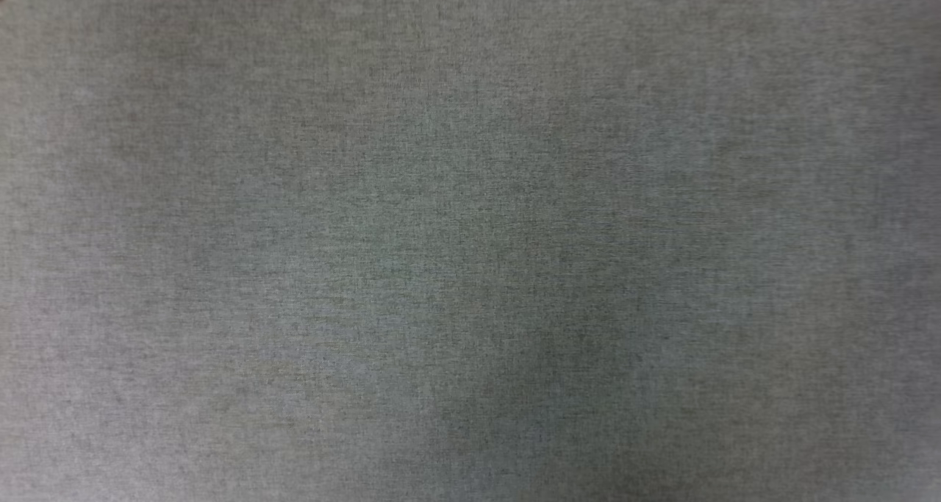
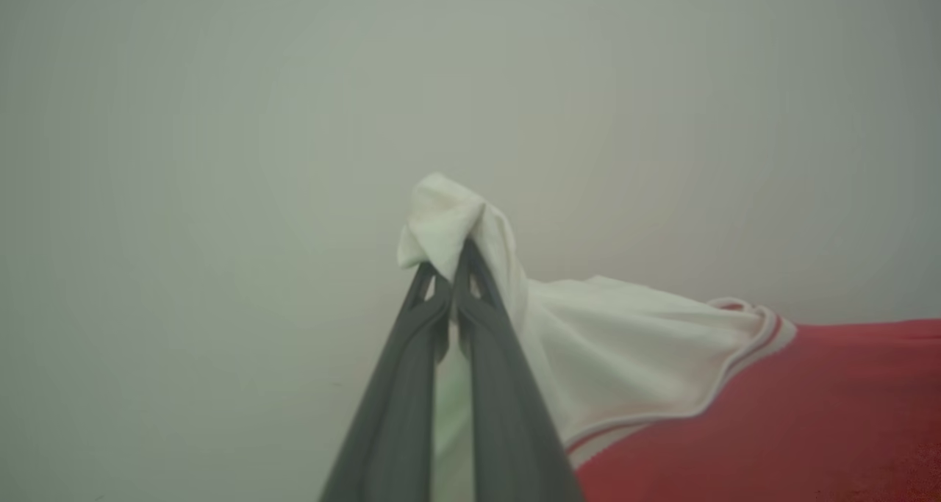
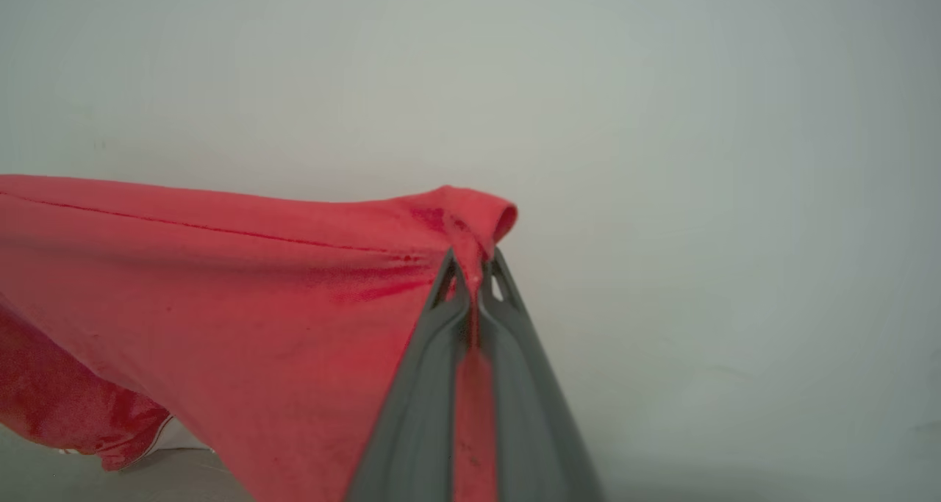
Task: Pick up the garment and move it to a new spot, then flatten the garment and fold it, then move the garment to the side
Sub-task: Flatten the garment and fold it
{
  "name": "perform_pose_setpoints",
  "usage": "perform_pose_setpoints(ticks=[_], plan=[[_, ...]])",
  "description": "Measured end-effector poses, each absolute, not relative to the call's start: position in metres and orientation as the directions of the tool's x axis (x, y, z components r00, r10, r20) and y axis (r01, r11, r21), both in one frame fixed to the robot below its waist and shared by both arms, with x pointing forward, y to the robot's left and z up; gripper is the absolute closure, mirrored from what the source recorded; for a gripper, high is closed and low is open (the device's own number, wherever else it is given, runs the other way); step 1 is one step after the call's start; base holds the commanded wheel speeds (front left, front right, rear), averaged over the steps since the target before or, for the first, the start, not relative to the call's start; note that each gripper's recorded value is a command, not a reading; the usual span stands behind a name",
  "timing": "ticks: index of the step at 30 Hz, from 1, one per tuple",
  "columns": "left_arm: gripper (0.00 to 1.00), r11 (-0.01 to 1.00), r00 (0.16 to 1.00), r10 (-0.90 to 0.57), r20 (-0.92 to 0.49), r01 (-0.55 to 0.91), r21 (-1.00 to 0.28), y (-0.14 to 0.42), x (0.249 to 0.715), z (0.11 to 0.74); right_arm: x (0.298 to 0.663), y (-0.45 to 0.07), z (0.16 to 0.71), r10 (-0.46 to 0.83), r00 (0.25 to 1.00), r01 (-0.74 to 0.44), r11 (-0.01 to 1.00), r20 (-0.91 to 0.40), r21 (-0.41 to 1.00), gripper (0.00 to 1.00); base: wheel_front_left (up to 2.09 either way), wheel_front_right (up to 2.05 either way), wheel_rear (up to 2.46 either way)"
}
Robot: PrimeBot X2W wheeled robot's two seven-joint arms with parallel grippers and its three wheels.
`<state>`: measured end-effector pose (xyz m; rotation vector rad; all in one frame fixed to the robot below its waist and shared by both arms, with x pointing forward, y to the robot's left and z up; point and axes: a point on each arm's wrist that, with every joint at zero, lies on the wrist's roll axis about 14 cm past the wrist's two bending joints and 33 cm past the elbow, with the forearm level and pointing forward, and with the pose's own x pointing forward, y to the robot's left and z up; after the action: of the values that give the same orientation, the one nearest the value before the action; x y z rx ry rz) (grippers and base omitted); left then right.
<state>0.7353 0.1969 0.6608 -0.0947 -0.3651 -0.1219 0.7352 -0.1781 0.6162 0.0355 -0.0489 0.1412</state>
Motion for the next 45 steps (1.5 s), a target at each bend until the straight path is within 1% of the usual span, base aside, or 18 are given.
perform_pose_setpoints(ticks=[3,6,9,12,16,21,28,31,37,41,45], plan=[[1.0,0.985,0.954,-0.093,0.284,0.13,-0.112,0.198,0.739,0.62,0.741,-0.17,0.588,0.158,0.987,-0.158,0.986,0.0,0.052,1.0,0.0,0.0,0.0],[1.0,0.981,0.969,-0.085,0.231,0.122,-0.15,0.2,0.735,0.593,0.74,-0.164,0.564,0.173,0.983,-0.17,0.984,-0.053,0.058,1.0,0.0,0.0,0.0],[1.0,0.975,0.982,-0.078,0.171,0.111,-0.19,0.202,0.724,0.569,0.73,-0.161,0.54,0.185,0.975,-0.177,0.982,-0.125,0.07,1.0,0.0,0.0,0.0],[1.0,0.967,0.992,-0.064,0.106,0.088,-0.238,0.209,0.705,0.543,0.711,-0.158,0.513,0.198,0.96,-0.184,0.979,-0.198,0.084,1.0,0.0,0.0,0.0],[1.0,0.963,0.999,-0.043,0.023,0.047,-0.267,0.221,0.669,0.517,0.674,-0.152,0.49,0.227,0.94,-0.204,0.972,-0.256,0.115,1.0,0.0,0.0,0.0],[1.0,0.957,0.996,-0.035,-0.087,0.009,-0.288,0.226,0.604,0.48,0.614,-0.153,0.473,0.253,0.922,-0.226,0.966,-0.293,0.125,1.0,0.0,0.0,0.0],[1.0,0.945,0.987,-0.022,-0.16,-0.032,-0.326,0.237,0.504,0.457,0.519,-0.153,0.45,0.29,0.879,-0.249,0.956,-0.379,0.153,1.0,0.0,0.0,0.0],[1.0,0.947,0.982,-0.016,-0.19,-0.046,-0.318,0.243,0.465,0.451,0.484,-0.153,0.45,0.306,0.868,-0.262,0.951,-0.39,0.163,1.0,0.0,0.0,0.0],[1.0,0.94,0.977,0.021,-0.213,-0.092,-0.328,0.247,0.397,0.452,0.418,-0.171,0.44,0.284,0.862,-0.22,0.956,-0.42,0.194,1.0,0.0,0.0,0.0],[1.0,0.929,0.969,0.039,-0.244,-0.125,-0.348,0.246,0.357,0.454,0.383,-0.177,0.436,0.272,0.861,-0.193,0.956,-0.429,0.219,1.0,0.0,0.0,0.0],[1.0,0.918,0.961,0.057,-0.272,-0.157,-0.364,0.243,0.327,0.46,0.353,-0.175,0.427,0.264,0.853,-0.165,0.955,-0.45,0.247,1.0,0.0,0.0,0.0]])
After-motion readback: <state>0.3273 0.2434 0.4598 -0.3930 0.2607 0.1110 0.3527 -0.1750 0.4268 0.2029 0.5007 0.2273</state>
